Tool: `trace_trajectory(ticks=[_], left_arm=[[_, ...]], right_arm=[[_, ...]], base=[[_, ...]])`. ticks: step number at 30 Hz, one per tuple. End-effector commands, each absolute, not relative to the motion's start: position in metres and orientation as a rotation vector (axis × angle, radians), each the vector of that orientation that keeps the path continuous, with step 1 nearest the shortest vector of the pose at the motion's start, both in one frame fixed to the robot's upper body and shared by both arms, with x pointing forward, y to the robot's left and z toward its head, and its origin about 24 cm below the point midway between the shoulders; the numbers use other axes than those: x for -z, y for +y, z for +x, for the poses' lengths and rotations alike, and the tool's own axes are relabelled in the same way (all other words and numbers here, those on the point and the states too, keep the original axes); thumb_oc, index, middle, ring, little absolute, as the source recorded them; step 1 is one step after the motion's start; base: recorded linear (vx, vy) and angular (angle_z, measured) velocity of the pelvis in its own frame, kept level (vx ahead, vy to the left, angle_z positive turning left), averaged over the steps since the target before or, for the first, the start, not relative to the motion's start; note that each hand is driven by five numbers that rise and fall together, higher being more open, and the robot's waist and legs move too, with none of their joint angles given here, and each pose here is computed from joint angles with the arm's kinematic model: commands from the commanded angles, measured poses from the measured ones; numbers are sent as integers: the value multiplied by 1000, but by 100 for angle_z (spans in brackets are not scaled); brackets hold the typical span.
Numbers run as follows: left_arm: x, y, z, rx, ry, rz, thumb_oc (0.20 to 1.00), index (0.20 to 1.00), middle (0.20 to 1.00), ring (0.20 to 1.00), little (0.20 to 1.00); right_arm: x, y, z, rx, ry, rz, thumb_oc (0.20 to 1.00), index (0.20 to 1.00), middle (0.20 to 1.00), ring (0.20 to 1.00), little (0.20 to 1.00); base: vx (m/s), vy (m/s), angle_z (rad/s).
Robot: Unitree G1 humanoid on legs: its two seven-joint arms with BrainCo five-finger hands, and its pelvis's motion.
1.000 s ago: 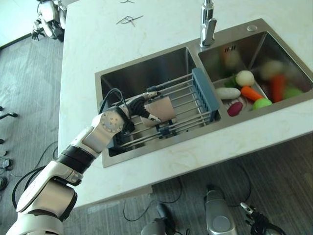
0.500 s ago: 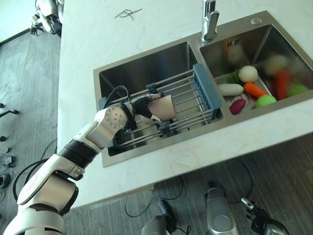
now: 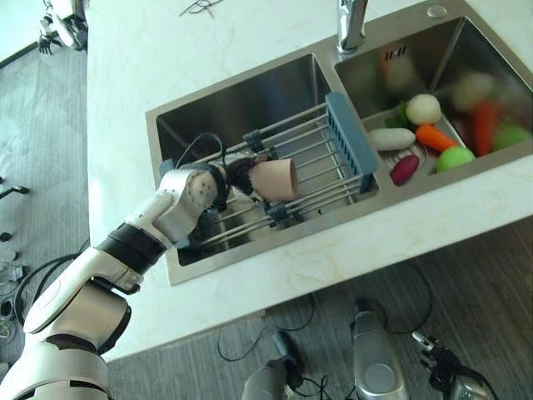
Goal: Place the dishes in the dishwasher.
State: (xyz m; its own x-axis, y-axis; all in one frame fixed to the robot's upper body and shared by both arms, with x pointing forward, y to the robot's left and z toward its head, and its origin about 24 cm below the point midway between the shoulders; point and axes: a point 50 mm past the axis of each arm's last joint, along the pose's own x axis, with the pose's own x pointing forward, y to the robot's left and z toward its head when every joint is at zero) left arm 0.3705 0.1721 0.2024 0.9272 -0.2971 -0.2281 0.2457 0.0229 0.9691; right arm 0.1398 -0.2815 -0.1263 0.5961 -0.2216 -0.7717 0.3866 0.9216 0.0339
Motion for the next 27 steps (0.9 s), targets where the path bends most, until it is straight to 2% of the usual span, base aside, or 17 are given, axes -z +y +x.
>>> trace_trajectory(ticks=[1,6,12,13,22,27], left_arm=[[-200,192,372,365,58,1627,1000,1000,1000,1000,1000],[-195,190,374,383,123,1677,1000,1000,1000,1000,1000],[-195,181,376,397,79,1704,1000,1000,1000,1000,1000],[-196,178,375,413,57,1712,200,200,200,200,200],[-203,151,369,549,-110,1728,200,200,200,200,200],[-209,145,365,549,-184,1683,200,200,200,200,200]], right_arm=[[122,-280,148,352,815,229,1000,1000,1000,1000,1000],[118,-283,153,354,804,220,1000,1000,1000,1000,1000],[117,-282,159,343,796,219,1000,1000,1000,1000,1000],[116,-281,159,342,793,218,1000,1000,1000,1000,1000],[114,-283,164,346,783,207,1000,1000,1000,1000,1000],[116,-283,160,352,786,208,1000,1000,1000,1000,1000]], base=[[0,0,0],[0,0,0],[0,0,0],[0,0,0],[0,0,0],[0,0,0]])
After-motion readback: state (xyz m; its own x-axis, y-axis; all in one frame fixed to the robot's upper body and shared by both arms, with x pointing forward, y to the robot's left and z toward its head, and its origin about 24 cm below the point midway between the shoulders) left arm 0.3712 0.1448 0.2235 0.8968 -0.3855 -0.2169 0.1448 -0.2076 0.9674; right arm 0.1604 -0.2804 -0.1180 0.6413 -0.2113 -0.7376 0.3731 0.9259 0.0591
